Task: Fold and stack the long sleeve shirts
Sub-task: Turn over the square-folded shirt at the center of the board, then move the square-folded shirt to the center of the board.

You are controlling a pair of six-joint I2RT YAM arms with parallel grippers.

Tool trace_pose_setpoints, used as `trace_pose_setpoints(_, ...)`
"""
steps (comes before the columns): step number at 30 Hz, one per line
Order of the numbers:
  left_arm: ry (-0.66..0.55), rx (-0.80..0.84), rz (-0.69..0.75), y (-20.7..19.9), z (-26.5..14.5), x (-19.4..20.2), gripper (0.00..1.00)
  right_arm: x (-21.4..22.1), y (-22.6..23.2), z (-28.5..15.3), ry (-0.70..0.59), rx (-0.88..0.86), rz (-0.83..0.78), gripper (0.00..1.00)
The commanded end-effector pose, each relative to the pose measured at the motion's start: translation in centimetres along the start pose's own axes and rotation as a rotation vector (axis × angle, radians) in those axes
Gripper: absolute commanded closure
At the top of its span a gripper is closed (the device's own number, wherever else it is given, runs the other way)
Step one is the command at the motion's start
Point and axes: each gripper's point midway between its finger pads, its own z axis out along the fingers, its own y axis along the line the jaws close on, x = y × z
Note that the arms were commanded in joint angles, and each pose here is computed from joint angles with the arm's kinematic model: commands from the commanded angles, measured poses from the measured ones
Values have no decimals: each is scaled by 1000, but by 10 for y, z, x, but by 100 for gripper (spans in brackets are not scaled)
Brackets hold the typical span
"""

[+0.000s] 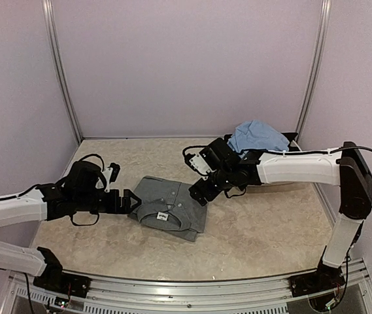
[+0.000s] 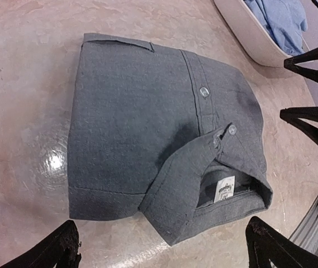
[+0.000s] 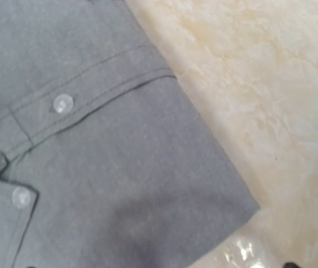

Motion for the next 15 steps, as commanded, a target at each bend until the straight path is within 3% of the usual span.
trace_pose_setpoints(1, -80, 105, -75, -23, -2, -3, 1, -5, -4, 15, 0, -43, 38, 9)
trace_pose_setpoints(15, -127, 166, -8, -43, 30, -36, 1, 44, 6, 44, 127, -128, 157, 11)
